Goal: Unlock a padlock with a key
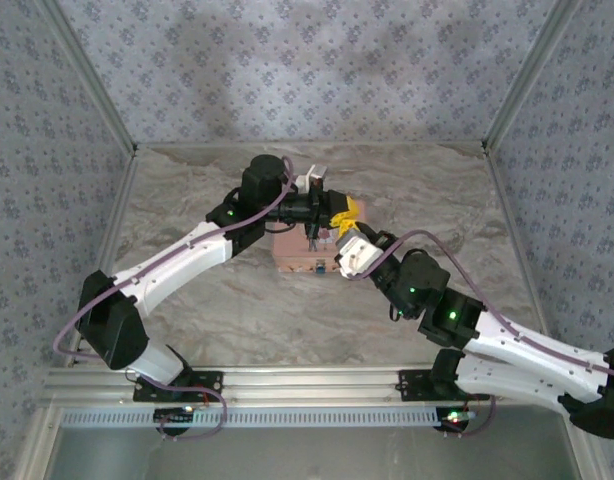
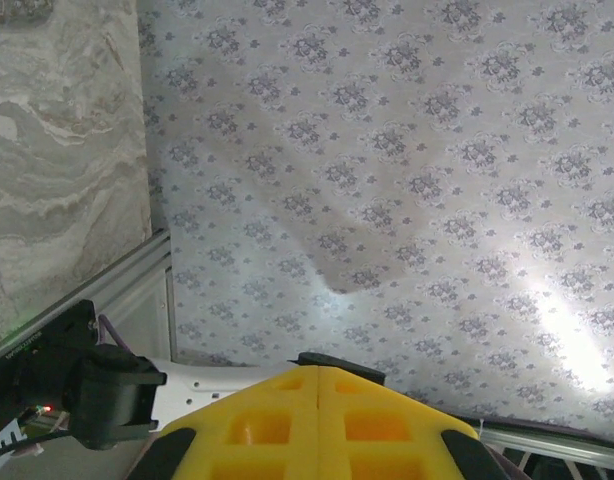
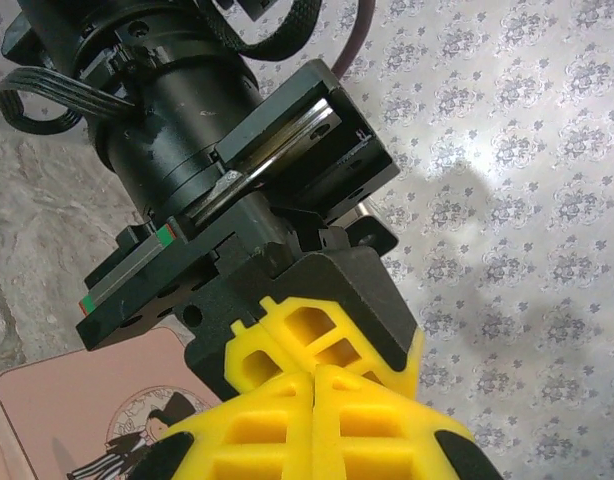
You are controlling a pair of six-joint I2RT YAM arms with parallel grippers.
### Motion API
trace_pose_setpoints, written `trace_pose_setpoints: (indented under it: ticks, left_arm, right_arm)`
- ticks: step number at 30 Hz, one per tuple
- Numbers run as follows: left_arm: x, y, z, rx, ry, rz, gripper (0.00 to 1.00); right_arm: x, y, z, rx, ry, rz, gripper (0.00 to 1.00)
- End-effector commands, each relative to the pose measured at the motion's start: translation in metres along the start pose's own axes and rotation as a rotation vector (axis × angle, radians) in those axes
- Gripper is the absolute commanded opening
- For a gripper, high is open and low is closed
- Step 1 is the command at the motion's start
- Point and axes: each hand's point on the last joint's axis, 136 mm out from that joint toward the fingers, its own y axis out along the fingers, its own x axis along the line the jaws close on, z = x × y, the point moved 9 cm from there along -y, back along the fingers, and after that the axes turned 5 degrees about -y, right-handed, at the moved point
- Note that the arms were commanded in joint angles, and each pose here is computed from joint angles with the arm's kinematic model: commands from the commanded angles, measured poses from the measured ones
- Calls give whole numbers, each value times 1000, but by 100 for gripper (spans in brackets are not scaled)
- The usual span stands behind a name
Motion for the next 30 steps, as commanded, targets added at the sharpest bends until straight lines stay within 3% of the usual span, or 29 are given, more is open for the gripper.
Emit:
trace_pose_setpoints:
  ticks: [1,2,6,12,17,20,24,30]
  left_arm:
    - [-16,-3,3,27,54,41,0]
    - [-14,-4,2,19,58,39,0]
    - [-11,-18,0,-67,121,-43,0]
    - [-12,-40,-8,-203,238,-142,0]
    - [-19,-46,-7,-273,373,-217,0]
    - [-22,-48,-3,-322,446,-240,0]
    - [-27,-48,2,-371,520,-240,0]
    - [-36,-43,15,-393,592,-209,0]
  right_arm:
    - [1,-2,2,24,-31,7,0]
    - [2,-2,2,31,-24,2,1]
    - [-4,-3,9,80,103,0,30]
    - [-21,-15,26,133,443,-4,51]
    - [-29,-16,31,134,822,-111,50]
    - [-32,-8,31,83,1063,-238,47]
    - [-37,11,30,-33,1363,-388,50]
    - [-40,23,28,-218,1563,-464,56]
